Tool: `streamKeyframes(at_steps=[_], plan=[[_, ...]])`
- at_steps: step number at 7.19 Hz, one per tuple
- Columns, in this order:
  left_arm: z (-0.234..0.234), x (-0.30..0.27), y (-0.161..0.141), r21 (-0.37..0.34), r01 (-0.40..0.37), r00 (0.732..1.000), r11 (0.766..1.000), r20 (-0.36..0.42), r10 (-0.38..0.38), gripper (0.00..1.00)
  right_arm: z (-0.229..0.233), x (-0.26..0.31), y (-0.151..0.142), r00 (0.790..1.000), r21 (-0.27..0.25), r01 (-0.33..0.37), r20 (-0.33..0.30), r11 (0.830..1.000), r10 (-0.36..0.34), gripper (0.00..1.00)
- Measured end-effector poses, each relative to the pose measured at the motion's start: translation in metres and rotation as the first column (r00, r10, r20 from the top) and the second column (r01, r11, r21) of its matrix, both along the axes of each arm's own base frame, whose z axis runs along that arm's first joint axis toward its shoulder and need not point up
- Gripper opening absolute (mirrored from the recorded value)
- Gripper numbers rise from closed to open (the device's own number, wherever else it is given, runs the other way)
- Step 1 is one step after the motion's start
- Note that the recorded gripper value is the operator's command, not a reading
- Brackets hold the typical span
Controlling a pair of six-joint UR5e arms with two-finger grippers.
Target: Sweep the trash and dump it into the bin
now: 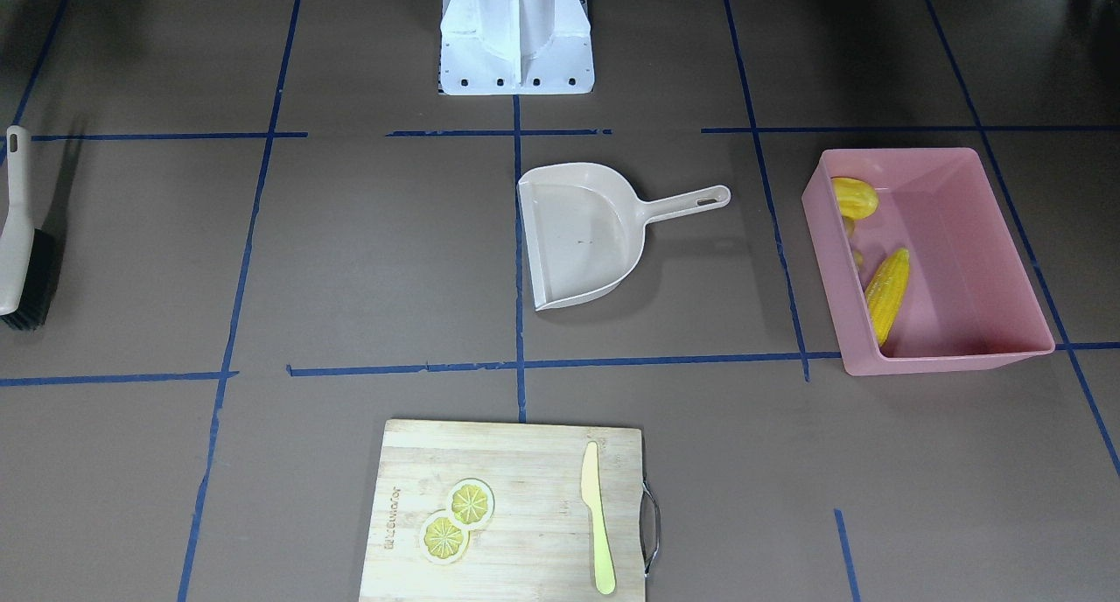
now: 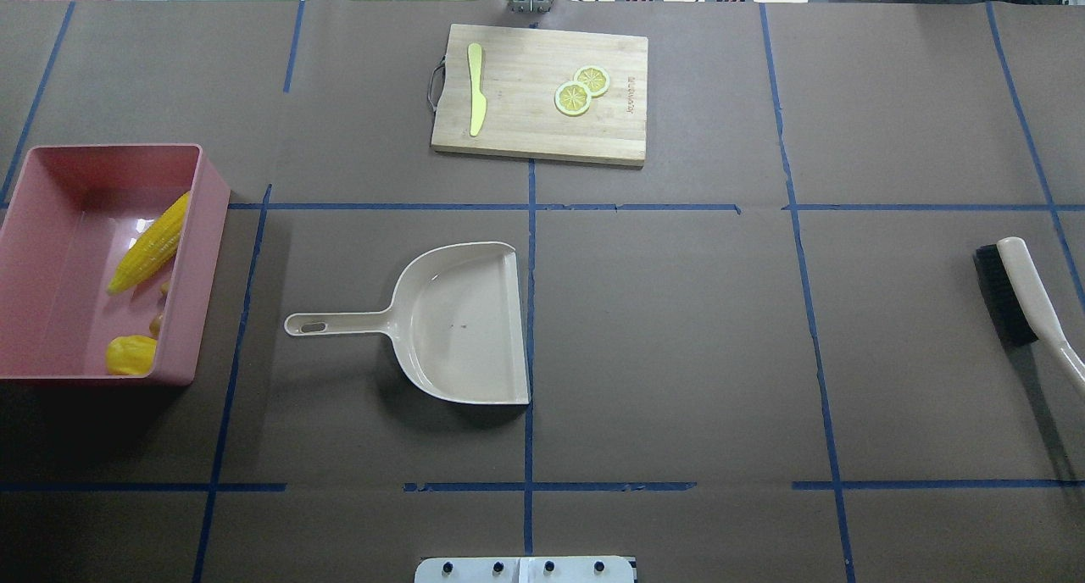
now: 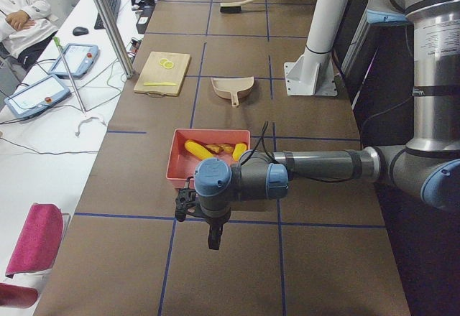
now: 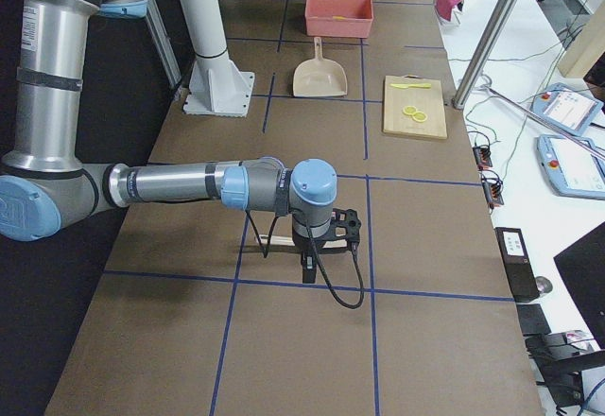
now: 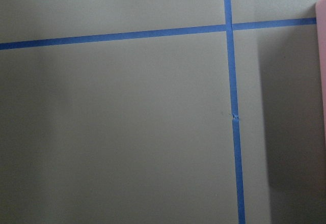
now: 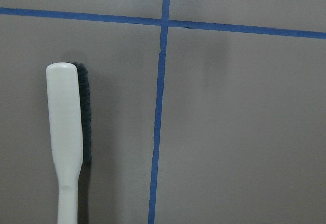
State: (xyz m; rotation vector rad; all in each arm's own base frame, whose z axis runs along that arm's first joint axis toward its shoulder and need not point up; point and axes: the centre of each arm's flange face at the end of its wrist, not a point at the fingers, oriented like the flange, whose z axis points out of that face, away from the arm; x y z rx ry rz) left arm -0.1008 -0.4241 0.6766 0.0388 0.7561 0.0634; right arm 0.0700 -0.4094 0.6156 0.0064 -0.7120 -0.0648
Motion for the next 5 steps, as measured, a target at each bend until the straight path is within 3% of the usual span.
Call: streamKeyframes(at_steps=[5], plan=[[-0.0053,0.0006,-0.0014,0.013,-0.002,1.0,1.0,0.001,0.002,1.0,0.0009,-0.0013,0.0005,1.0,-0.001,0.004,0.0,1.0,-0.004,1.0]])
